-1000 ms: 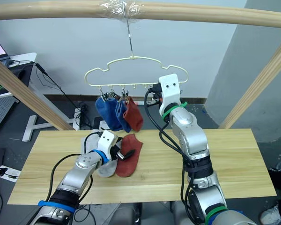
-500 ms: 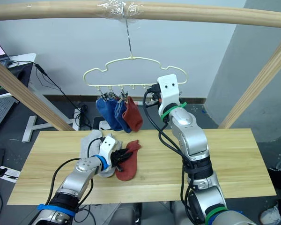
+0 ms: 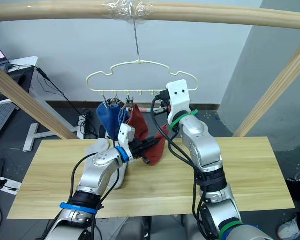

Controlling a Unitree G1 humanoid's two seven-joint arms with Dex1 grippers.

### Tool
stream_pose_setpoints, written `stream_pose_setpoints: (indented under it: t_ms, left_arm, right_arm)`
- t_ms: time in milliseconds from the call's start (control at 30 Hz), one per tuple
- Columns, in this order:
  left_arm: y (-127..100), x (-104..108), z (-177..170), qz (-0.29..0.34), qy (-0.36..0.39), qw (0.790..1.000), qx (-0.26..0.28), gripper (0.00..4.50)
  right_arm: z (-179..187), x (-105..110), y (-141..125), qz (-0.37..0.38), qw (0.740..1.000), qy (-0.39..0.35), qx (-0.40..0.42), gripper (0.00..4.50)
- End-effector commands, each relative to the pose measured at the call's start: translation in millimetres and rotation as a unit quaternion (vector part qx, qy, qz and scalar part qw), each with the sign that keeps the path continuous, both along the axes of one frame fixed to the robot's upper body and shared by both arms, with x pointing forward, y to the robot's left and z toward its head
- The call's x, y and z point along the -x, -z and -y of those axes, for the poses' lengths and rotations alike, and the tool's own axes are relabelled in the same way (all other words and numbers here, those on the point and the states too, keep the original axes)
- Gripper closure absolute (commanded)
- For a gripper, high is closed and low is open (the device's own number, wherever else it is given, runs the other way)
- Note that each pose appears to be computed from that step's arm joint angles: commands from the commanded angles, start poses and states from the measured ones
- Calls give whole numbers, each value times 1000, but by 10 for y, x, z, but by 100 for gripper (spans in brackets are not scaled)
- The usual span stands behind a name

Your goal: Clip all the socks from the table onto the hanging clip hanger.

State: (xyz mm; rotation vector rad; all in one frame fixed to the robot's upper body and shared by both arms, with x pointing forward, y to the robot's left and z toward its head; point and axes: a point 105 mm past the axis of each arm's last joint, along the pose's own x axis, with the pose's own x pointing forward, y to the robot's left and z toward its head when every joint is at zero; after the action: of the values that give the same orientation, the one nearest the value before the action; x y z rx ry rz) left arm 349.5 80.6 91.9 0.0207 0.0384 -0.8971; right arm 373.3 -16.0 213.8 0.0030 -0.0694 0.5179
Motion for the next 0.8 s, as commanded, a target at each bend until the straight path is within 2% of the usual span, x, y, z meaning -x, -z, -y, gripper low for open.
stream_pose_setpoints:
  t_ms: [33,433,800]
  left_arm:
    - [-220,-34,55,24,-8,999,41,449]
    - [-431,-229,111,47,-58,996,54,449]
    - [-576,-250,136,55,-66,993,80,449]
  right_arm:
    - [-35,84,-182,27,999,-13,-21,450]
    - [-70,116,-136,14,999,-21,-22,450]
    - [-61,110,-106,8,1000,-18,-19,450]
